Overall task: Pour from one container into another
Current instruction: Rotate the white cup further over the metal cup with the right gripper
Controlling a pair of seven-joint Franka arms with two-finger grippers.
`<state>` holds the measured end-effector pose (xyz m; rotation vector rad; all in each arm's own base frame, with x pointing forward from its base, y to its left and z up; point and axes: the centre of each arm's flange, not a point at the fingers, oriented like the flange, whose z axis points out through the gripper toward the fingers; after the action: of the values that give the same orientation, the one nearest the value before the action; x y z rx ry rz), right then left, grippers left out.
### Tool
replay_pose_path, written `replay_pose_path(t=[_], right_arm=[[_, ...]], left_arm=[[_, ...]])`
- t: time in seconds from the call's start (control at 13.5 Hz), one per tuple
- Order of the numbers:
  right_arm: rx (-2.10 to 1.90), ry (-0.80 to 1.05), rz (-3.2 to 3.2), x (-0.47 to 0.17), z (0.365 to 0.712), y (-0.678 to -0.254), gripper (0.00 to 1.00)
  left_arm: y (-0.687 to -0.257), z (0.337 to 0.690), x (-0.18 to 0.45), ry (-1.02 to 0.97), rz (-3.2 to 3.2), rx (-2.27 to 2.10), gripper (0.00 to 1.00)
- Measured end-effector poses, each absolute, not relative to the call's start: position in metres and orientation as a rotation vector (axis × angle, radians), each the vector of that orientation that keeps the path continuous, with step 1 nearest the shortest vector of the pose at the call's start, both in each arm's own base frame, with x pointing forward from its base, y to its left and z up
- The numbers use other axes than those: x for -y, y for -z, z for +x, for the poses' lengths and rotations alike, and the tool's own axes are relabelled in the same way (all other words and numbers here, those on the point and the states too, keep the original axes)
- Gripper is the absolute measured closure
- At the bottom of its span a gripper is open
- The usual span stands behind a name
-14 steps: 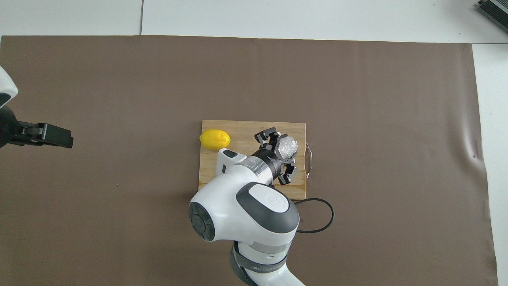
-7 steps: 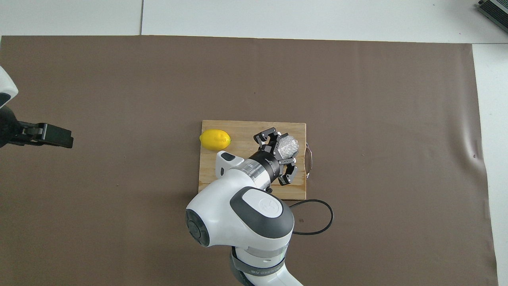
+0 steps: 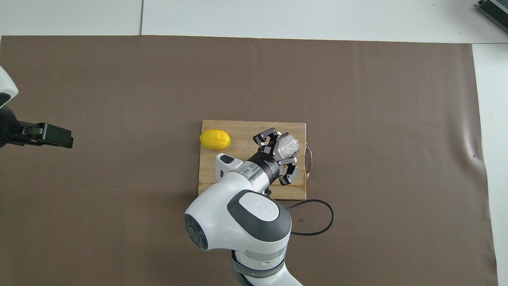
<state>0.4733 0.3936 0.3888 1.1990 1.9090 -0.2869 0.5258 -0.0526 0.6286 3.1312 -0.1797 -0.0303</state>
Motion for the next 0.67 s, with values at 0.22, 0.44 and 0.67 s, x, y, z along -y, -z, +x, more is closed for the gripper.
replay_pose_path(t=[0.22, 0.44, 0.67], right_arm=[[-1.899, 0.302, 1.191, -0.3921, 0.4727, -0.3880, 0.48], [-1.899, 0.304, 1.189, -0.3922, 0.4722, -0.3876, 0.48], [-1.897, 0.303, 1.195, -0.3911, 0.4730, -0.3884, 0.48]], left_arm=[[-0.6286, 0.5257, 0.0526, 0.030, 3.131, 0.180, 0.00], [-0.6286, 0.5258, 0.0526, 0.030, 3.131, 0.180, 0.00], [-0.6286, 0.5258, 0.0526, 0.030, 3.131, 0.180, 0.00]])
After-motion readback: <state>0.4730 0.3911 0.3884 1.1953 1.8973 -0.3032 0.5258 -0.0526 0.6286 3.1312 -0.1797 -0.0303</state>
